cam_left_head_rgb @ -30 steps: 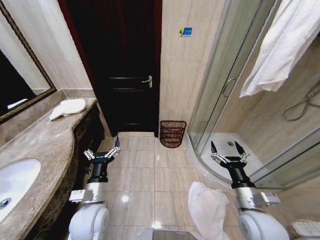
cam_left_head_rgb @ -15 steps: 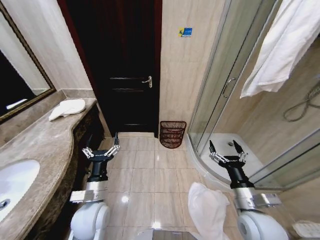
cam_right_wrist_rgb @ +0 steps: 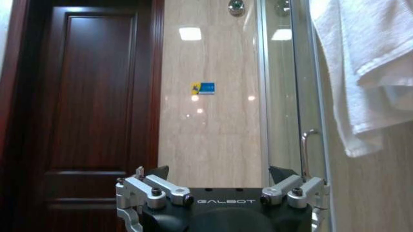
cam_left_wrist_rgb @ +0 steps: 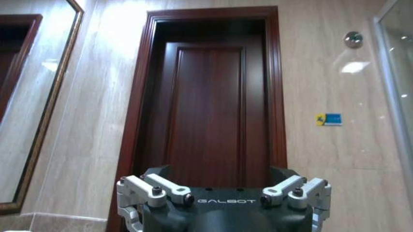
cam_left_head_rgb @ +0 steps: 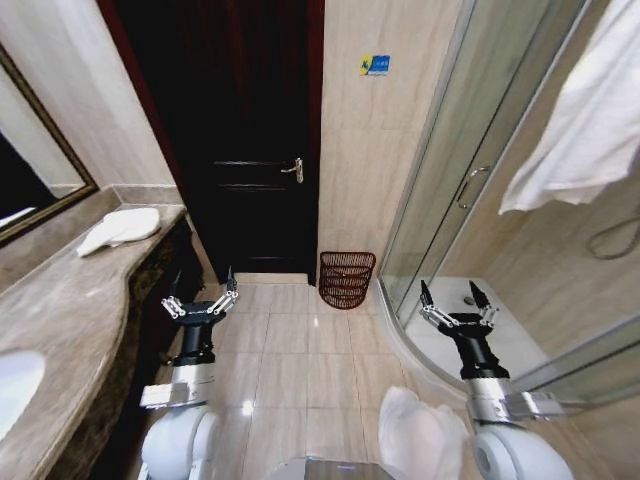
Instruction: Discard the used towel into the hamper.
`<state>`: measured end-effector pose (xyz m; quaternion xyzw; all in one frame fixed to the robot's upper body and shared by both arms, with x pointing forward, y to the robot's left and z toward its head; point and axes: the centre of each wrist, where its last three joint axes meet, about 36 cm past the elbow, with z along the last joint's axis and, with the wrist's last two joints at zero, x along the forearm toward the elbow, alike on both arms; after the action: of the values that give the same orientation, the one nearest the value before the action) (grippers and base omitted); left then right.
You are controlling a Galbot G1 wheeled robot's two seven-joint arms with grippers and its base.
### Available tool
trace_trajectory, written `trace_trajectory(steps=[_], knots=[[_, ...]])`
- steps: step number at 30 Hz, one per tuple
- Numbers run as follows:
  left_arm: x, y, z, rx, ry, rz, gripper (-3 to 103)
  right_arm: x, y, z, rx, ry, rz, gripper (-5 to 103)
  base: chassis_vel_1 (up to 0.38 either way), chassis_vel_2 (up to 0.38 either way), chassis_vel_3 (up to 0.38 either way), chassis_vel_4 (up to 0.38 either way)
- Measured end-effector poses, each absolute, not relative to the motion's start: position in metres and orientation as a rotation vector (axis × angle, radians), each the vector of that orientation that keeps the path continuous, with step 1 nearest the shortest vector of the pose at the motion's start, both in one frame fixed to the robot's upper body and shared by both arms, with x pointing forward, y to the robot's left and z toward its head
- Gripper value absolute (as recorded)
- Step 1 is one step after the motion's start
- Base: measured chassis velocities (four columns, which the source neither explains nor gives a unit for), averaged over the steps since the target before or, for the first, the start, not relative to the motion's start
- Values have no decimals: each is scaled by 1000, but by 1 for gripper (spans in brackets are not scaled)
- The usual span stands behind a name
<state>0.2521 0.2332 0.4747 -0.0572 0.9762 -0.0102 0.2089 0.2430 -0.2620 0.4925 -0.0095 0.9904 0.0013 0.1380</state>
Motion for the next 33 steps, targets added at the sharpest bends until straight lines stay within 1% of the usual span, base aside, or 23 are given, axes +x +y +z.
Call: trace_trajectory(steps=[5,11,19,26,33], knots=[[251,233,473,-163,2723,-37,100,244,-261,490,-11,2835,8,100,-199,200,195,-169],[253,232,472,-175,2718,-83,100,245,-262,489,-5,2816,-4,100,-85,70,1,-34],[254,233,472,-170,2703,-83,100,249,-261,491,37,2790,-22,100,67,-5,-25,39],[253,231,472,-169,2703,-92,100,249,-262,489,37,2793,-31,100,0,0,0,0],[248,229,474,-200,2706,-89,100,251,-265,487,40,2781,-47,100,42,45,56,52]])
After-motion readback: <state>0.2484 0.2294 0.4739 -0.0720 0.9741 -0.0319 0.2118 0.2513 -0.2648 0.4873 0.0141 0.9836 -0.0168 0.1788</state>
